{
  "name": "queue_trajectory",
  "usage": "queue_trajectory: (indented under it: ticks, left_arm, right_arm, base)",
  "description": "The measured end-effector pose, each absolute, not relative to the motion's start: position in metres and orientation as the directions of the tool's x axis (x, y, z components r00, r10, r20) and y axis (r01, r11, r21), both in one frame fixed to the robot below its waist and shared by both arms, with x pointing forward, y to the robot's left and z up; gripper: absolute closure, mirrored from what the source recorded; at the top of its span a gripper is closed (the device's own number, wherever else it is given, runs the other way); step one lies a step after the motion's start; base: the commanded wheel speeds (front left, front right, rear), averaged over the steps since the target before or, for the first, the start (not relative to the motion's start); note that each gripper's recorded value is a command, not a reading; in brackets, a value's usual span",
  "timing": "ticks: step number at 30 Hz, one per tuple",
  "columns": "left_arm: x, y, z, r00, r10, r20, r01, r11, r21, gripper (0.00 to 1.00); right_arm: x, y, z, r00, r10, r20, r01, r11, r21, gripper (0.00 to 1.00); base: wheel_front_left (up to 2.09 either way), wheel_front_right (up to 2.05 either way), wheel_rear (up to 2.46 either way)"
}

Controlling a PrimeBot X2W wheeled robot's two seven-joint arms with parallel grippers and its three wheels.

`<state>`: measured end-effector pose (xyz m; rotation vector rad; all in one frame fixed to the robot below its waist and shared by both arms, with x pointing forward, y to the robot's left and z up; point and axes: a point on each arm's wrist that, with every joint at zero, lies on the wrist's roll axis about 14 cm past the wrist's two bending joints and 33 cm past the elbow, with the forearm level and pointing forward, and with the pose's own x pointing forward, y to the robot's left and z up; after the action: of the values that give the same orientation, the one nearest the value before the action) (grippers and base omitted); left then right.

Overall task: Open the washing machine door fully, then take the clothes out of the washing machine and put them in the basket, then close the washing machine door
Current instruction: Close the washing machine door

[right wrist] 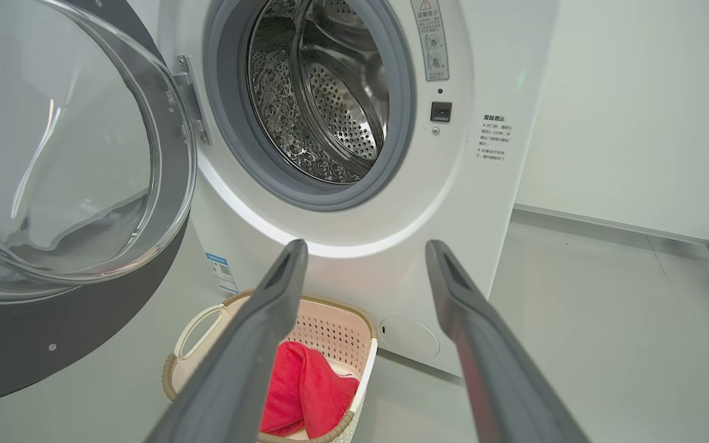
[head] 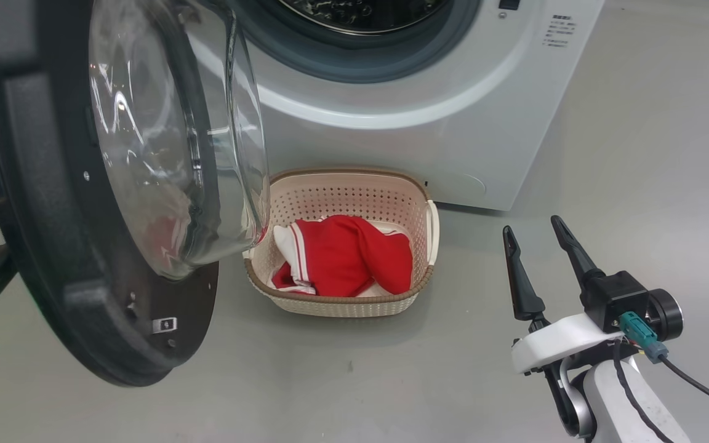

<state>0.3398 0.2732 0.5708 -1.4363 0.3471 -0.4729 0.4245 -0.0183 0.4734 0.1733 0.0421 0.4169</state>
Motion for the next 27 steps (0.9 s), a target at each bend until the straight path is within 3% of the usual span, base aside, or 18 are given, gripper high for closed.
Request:
queue_trajectory:
  ticks: [27]
  left_arm:
    - [0.387,0.165,0.568,0.631,-0.765,0.125,0.147,-0.04,-0.988,1.0]
  right_arm:
    - [0.422,-0.084,0.468,0.975,0.221,-0.027,-0.212,0.958,0.193,0.0]
  base:
    - [0.0,0.0,0.0]
